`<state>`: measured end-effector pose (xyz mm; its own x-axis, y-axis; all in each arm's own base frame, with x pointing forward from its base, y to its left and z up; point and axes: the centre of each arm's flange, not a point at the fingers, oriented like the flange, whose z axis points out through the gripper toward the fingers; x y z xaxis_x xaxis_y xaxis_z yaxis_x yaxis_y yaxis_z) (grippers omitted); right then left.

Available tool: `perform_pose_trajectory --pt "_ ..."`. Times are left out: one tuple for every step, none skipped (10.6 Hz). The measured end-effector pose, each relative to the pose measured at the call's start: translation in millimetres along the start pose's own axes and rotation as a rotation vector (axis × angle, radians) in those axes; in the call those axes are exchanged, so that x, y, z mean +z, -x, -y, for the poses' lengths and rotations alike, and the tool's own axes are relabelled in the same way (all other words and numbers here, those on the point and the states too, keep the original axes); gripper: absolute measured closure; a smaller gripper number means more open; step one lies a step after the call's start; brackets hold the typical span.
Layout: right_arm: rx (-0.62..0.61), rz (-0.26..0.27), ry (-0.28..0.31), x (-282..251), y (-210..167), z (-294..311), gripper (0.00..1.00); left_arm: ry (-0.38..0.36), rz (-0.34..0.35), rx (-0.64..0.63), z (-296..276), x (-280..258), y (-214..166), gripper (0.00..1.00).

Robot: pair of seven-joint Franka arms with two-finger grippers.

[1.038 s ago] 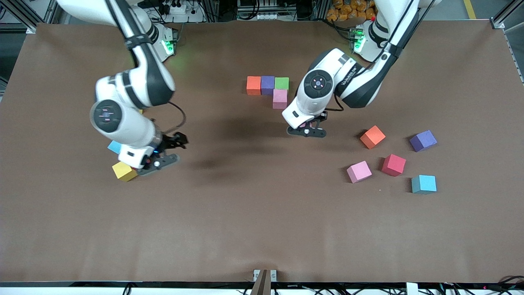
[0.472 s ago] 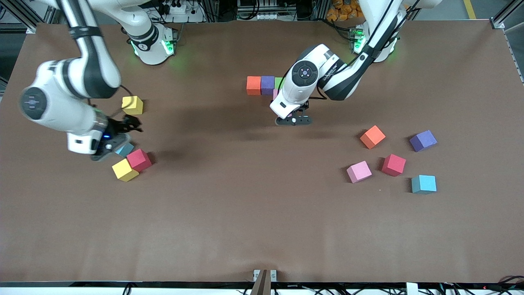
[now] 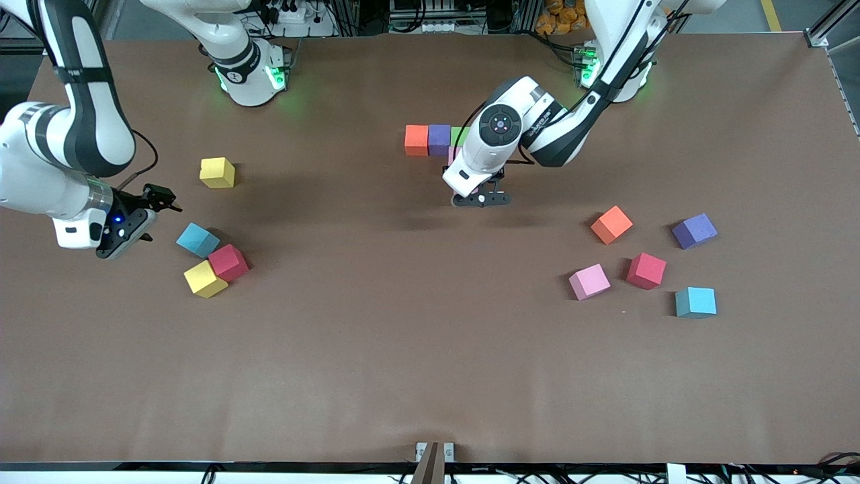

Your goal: Form number 2 with 11 blocks

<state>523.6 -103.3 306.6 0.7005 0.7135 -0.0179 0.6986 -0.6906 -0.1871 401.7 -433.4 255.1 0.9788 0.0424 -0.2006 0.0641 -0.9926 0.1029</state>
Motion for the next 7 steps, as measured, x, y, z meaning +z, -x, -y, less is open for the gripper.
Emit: perform_pose_trajectory --pt "-0.021 0.004 0.006 16 3 -6 0.0 0.008 -0.001 0.0 -1 6 -1 0.5" --pt "-0.036 0.008 0.015 31 3 -12 0.0 0.011 0.002 0.0 -2 11 -1 0.5" --pt "-0.042 0.011 0.02 44 2 -16 0.0 0.011 0.004 0.0 -2 13 -1 0.5" --pt "-0.042 0.011 0.019 54 0 -18 0.0 0.011 0.004 0.0 -2 13 0 0.5" --pt "-0.041 0.003 0.012 63 -1 -19 0.0 0.011 0.005 0.001 -2 13 0 0.5" --pt "-0.044 -0.011 0.004 72 -2 -21 0.0 0.011 0.005 0.002 -3 14 1 0.5" --pt "-0.046 -0.022 -0.002 82 -3 -22 0.0 0.008 0.007 0.004 -3 15 2 0.5"
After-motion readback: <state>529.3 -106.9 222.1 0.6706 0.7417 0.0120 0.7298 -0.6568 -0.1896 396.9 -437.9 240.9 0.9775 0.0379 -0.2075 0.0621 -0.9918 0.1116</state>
